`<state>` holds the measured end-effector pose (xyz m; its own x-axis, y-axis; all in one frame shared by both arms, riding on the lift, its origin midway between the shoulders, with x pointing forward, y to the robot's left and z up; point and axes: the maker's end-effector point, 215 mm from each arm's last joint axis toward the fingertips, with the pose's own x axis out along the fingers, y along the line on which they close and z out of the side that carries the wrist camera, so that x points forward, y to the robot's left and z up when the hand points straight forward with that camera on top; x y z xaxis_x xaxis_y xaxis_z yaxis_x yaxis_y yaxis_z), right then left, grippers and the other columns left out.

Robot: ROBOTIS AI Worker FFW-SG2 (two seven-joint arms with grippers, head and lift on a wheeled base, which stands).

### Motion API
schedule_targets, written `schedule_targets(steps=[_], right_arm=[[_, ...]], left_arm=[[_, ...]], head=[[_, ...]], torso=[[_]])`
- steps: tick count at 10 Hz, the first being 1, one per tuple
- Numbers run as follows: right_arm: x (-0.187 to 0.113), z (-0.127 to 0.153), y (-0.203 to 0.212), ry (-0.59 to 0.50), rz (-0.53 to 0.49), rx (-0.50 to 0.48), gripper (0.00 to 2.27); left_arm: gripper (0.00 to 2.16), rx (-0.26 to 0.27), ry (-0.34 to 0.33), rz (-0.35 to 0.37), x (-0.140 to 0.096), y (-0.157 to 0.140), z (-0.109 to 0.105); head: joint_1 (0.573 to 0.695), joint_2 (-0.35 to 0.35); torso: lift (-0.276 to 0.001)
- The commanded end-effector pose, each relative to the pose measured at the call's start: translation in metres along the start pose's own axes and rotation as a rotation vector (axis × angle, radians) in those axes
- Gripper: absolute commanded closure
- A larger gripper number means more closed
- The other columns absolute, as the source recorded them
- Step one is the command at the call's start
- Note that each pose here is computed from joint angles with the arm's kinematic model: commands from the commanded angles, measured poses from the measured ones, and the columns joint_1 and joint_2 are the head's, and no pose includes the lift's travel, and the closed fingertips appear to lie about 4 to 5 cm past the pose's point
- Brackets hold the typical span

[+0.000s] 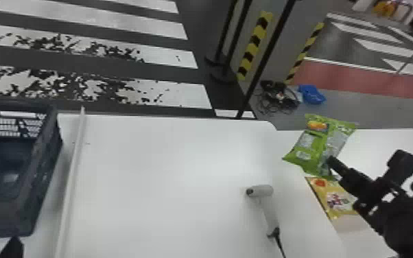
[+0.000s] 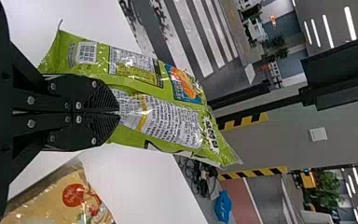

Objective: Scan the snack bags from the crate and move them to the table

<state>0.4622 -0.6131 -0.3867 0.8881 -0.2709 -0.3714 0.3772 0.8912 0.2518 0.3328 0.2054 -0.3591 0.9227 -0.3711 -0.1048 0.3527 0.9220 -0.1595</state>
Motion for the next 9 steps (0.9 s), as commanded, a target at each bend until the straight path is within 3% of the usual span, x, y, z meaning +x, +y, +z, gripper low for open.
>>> schedule_targets(steps=[1, 5, 8, 9], right_arm=[[0.011, 0.014, -0.015, -0.060, -0.068, -0.044, 2.25], [0.020, 0.016, -0.077, -0.119, -0.333, -0.153, 2.25], [0.025, 0.005, -0.107, -0.108, -0.454, -0.201, 2.25], [0.028, -0.008, -0.107, -0.081, -0.457, -0.204, 2.12]], left_arm=[[0.08, 0.005, -0.003, 0.008, -0.004, 0.005, 0.005], [0.08, 0.005, -0.005, 0.011, -0.005, 0.010, 0.008], [0.08, 0.008, -0.011, 0.010, -0.004, 0.009, 0.011], [0.08, 0.007, -0.009, 0.010, -0.005, 0.009, 0.010]], head=[[0.695, -0.350], [0.695, -0.350], [0.695, -0.350], [0.695, -0.350]], torso=[[-0.095], [-0.095], [-0.095], [-0.095]])
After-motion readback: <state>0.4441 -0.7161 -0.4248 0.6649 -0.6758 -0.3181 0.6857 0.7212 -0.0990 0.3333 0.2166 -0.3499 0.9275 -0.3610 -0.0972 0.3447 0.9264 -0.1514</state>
